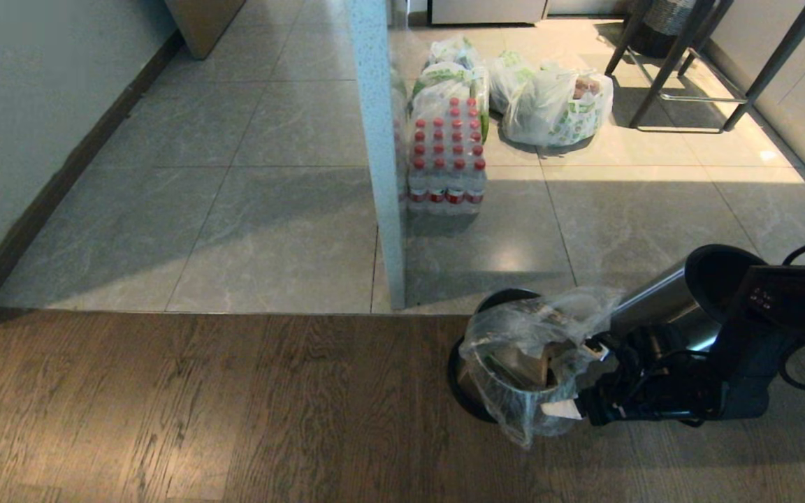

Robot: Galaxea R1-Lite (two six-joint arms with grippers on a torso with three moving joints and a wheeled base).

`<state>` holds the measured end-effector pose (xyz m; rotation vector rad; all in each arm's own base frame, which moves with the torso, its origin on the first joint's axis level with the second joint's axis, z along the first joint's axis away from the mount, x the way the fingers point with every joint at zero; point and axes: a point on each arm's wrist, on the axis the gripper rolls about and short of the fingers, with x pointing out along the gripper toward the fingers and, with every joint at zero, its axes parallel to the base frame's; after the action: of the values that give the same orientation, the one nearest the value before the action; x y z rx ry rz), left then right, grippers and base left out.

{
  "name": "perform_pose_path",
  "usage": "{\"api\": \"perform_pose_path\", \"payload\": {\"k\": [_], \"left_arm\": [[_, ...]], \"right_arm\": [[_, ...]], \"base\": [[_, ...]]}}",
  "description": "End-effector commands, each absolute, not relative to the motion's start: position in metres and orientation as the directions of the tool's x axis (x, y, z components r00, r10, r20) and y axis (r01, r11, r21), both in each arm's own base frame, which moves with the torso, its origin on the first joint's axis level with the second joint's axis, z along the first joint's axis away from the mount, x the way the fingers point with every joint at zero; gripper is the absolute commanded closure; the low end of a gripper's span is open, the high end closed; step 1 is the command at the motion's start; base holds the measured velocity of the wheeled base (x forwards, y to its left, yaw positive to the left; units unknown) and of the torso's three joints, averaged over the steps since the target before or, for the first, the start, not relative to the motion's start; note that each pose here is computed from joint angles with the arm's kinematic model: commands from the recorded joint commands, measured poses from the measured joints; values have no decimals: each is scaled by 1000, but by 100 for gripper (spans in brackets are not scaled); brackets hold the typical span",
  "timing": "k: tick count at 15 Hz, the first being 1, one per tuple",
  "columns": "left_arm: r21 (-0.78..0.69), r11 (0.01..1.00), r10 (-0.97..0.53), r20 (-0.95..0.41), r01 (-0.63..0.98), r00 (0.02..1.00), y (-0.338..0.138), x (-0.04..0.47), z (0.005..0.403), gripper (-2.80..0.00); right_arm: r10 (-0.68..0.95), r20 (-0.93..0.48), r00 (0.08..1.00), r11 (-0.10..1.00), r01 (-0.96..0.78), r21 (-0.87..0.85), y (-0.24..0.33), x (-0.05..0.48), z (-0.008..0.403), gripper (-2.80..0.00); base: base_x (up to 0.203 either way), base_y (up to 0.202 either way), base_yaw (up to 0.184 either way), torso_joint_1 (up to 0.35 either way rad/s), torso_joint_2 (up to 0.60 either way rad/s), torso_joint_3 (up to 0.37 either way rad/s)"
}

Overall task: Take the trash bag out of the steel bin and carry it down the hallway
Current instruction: Pick up the trash bag

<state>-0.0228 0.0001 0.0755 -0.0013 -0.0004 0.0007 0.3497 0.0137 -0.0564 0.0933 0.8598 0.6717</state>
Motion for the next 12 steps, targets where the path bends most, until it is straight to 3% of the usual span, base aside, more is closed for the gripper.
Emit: {"api": "perform_pose_path", "payload": {"k": [1,12], "left_arm": [[-1,1000,2,-1,-2,1000,0,-23,75,0],[-2,1000,2,-2,-2,1000,0,-23,75,0]], "right_arm": [[585,-666,462,789,-513,337,14,350,-57,-280],[584,-662,469,790,-514,333,14,348,-48,-280]], "base": [[0,0,0,0,0,0],[0,0,0,0,0,0]]}}
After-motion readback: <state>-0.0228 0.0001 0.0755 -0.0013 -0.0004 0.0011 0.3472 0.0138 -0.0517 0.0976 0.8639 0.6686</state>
